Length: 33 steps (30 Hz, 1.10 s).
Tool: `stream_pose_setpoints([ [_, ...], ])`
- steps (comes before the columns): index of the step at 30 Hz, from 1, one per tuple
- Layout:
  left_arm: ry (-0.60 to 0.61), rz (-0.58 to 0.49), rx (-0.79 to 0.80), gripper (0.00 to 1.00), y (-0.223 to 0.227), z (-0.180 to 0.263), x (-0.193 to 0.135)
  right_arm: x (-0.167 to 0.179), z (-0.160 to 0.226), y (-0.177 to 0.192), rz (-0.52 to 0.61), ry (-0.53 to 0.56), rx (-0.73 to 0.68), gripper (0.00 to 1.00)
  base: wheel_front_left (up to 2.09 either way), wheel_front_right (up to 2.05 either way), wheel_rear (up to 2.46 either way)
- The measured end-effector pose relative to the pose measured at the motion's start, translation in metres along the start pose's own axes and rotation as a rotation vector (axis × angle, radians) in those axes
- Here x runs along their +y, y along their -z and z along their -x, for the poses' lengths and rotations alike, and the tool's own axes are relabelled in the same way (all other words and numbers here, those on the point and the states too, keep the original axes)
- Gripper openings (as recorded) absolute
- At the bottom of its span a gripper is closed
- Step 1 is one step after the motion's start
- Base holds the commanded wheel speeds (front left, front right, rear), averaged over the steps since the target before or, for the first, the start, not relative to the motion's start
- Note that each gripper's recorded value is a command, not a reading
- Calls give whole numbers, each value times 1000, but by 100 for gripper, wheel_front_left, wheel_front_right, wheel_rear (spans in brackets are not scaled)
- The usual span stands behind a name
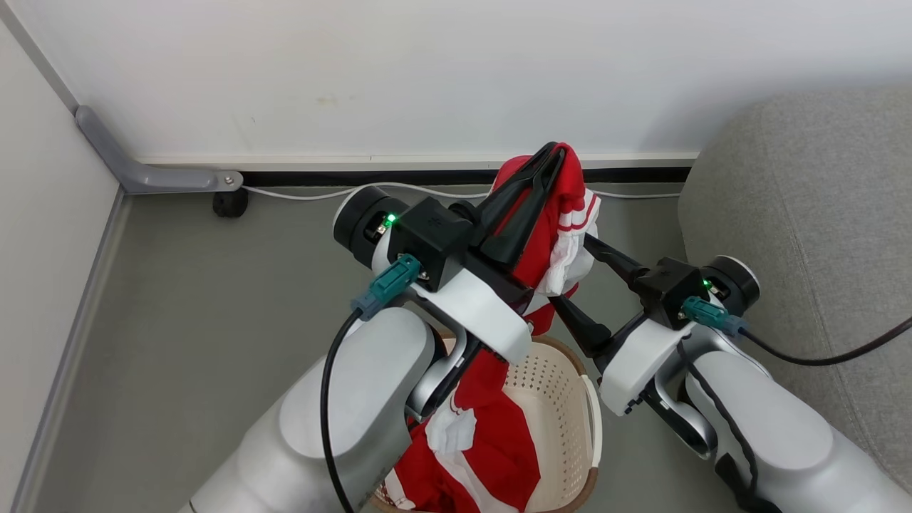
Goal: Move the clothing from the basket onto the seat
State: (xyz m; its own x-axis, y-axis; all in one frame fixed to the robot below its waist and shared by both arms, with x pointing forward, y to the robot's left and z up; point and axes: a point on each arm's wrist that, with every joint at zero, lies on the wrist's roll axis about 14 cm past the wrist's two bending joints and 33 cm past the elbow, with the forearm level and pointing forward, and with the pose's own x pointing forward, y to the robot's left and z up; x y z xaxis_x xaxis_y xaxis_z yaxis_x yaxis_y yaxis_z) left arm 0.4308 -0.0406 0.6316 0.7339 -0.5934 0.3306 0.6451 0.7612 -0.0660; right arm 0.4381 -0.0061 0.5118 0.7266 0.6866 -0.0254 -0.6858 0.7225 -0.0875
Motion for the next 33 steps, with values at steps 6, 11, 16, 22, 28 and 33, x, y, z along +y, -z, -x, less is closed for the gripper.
stream_pose_setpoints([
  [6, 8, 0, 5, 0, 2, 1, -2, 4, -12, -3, -21, -19, -3, 0, 0, 0, 0],
  [11, 3, 3, 8, 0, 4, 0, -1, -2, -12, -4, -36, -3, -11, 0, 0, 0, 0],
  [16, -4, 10, 8, 19, 6, -2, 1, -17, -8, -13, -40, 36, -42, 0, 0, 0, 0],
  [22, -4, 21, 29, 100, 16, -5, 1, -38, 0, -26, -80, 107, -94, 0, 0, 0, 0],
  [28, 3, 58, 78, 100, 35, -2, 1, -69, 16, -41, -105, 207, -159, 0, 0, 0, 0],
  [33, 32, 90, 120, 100, 52, 2, -7, -98, 38, -57, -107, 306, -223, 0, 0, 0, 0],
])
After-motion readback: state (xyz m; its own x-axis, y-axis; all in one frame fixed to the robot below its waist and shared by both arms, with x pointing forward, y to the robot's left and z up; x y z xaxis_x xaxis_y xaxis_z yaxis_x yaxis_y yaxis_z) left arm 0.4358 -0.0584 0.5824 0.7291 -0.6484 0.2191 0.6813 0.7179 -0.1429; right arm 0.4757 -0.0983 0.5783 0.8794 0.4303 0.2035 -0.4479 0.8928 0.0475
